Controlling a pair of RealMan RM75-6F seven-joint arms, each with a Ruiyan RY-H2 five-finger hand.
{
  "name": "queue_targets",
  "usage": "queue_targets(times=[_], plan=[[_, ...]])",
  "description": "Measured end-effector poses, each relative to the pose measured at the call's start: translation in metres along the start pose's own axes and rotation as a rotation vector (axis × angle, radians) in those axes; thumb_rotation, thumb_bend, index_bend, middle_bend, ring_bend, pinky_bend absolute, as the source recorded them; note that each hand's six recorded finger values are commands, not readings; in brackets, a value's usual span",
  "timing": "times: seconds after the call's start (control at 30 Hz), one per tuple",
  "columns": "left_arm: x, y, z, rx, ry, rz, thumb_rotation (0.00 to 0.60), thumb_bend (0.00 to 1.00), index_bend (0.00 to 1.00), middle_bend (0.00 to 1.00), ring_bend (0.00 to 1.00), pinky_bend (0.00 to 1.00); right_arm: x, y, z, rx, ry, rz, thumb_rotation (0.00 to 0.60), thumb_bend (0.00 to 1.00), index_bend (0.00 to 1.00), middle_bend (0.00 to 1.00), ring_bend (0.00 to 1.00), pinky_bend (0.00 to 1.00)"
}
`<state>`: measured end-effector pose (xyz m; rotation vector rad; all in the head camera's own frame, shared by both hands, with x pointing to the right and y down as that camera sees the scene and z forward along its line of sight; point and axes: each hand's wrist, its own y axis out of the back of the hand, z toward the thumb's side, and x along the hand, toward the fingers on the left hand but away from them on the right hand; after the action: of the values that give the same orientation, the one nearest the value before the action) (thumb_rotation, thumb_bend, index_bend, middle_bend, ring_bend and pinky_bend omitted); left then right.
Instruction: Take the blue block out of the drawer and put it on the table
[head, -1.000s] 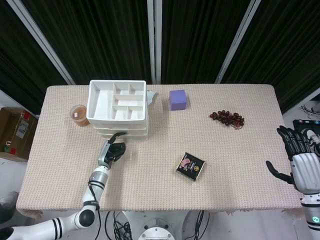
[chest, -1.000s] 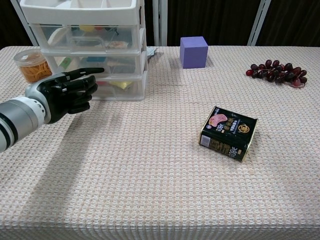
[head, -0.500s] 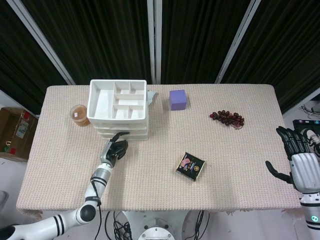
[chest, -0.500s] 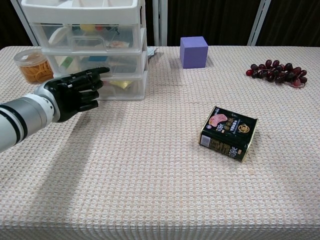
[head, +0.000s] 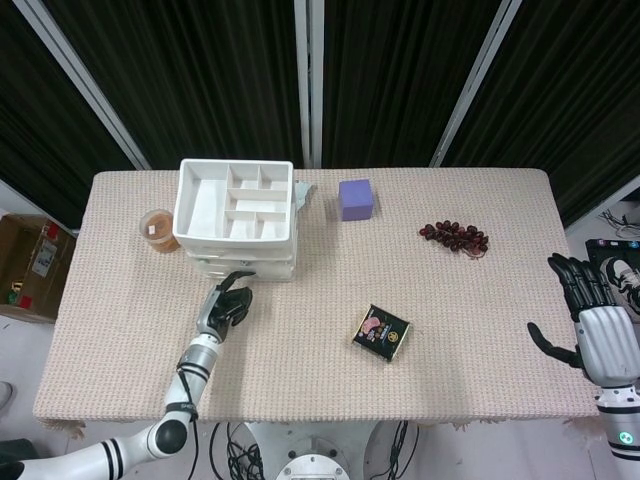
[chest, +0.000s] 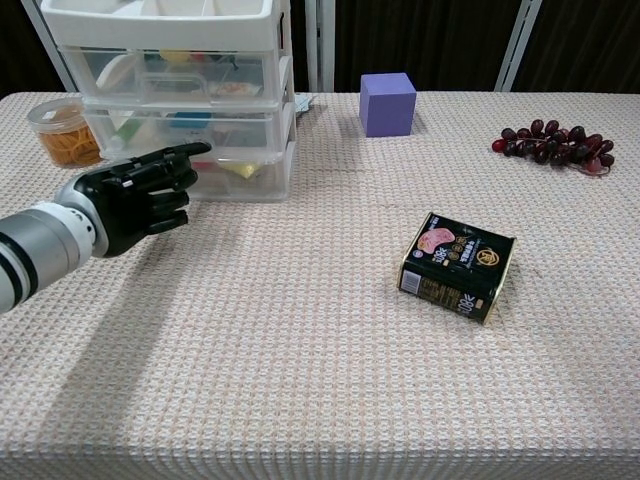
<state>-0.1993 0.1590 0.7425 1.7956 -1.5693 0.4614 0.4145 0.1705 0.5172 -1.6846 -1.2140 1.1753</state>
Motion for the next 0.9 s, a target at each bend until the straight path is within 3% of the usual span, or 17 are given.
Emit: queue_targets(times=[0.17, 0.3, 0.4, 0.73, 0.9], plan=[[-0.010, 0.000, -0.003, 0.018, -0.008, -0.003, 0.600, 0.56, 0.48, 0.78, 0.93, 1.00, 0.000, -0.001, 0.002, -0.002, 0.007, 0.003, 0.600, 0.22, 0.00, 0.06, 0.00, 0.00], [-0.017, 0.003, -0.003, 0.076, -0.020, -0.001, 0.600, 0.56, 0.27, 0.73, 0.89, 1.00, 0.000, -0.001, 0.001, -0.004, 0.009, 0.004, 0.600, 0.22, 0.00, 0.06, 0.00, 0.00], [-0.023, 0.006, -0.003, 0.156, -0.036, 0.005, 0.600, 0.56, 0.22, 0.70, 0.87, 1.00, 0.001, 0.000, 0.001, -0.006, 0.009, 0.001, 0.600, 0.22, 0.00, 0.06, 0.00, 0.00], [-0.056, 0.031, 0.001, 0.493, -0.045, 0.025, 0.600, 0.56, 0.23, 0.66, 0.86, 1.00, 0.003, 0.001, -0.006, -0.013, 0.005, -0.005, 0.600, 0.22, 0.00, 0.06, 0.00, 0.00], [-0.072, 0.044, 0.027, 0.701, -0.170, 0.061, 0.600, 0.55, 0.27, 0.66, 0.86, 1.00, 0.005, 0.002, -0.011, -0.013, -0.001, -0.007, 0.600, 0.23, 0.00, 0.06, 0.00, 0.00]])
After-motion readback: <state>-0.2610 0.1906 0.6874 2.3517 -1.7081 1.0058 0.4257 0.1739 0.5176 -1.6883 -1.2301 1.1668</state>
